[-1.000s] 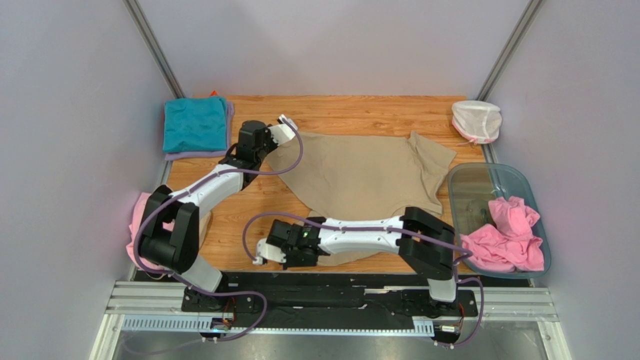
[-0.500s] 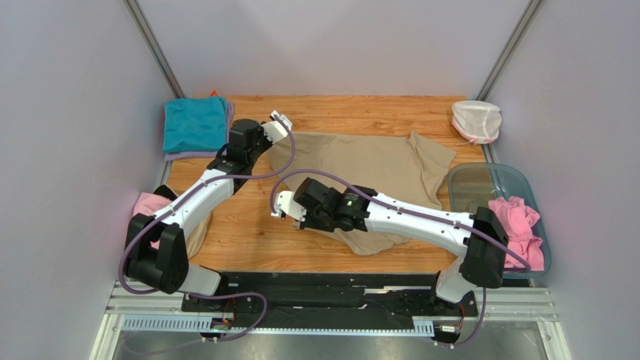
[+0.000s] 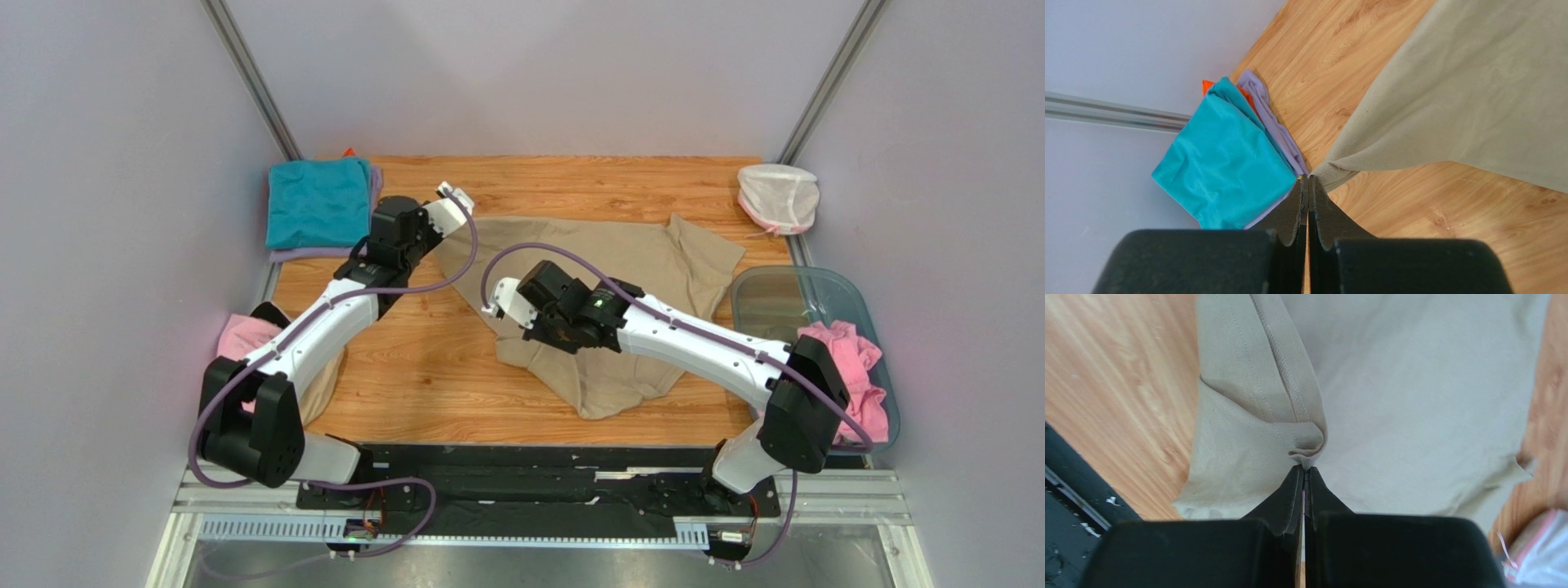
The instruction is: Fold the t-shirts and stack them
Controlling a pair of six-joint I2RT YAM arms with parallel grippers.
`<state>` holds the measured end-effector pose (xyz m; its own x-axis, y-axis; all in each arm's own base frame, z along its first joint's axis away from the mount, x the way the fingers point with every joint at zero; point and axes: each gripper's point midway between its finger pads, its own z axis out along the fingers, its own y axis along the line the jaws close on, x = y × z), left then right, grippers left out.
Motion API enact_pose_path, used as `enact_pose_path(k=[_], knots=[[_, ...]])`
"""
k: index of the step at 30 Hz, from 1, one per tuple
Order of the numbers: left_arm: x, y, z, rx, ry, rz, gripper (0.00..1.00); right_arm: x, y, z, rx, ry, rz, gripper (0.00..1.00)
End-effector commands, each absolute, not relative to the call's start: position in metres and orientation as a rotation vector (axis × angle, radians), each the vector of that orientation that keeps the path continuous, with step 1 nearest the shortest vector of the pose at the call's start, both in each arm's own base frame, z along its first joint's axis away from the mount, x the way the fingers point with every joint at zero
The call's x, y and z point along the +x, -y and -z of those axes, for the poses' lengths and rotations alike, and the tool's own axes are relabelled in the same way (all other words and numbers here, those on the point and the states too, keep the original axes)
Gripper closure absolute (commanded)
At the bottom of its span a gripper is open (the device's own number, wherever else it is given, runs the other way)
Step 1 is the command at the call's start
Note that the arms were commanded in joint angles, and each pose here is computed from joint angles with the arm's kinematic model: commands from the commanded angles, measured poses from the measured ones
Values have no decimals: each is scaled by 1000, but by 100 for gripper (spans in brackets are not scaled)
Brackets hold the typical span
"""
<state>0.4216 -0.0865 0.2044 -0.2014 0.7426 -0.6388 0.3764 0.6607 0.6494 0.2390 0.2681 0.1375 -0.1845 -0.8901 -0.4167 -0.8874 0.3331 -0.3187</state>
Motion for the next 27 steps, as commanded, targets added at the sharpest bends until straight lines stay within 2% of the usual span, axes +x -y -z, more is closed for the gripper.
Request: enact_pose_path(k=[1, 6, 10, 18, 27], knots=[[405, 92, -255, 777, -1764, -334, 100, 293, -235, -224, -1271, -1988, 143, 100], [382, 97, -320, 686, -1687, -218, 100, 357, -156, -302, -887, -2004, 339, 100], [364, 101, -368, 672, -1594, -164, 100, 379, -112, -376, -656, -1907, 407, 100], [347, 84, -460, 583, -1434, -233, 100, 372, -51, -510, -482, -1574, 549, 100], [328, 57, -530, 465, -1337, -333, 100, 340, -21, -578, -414, -1404, 673, 100]])
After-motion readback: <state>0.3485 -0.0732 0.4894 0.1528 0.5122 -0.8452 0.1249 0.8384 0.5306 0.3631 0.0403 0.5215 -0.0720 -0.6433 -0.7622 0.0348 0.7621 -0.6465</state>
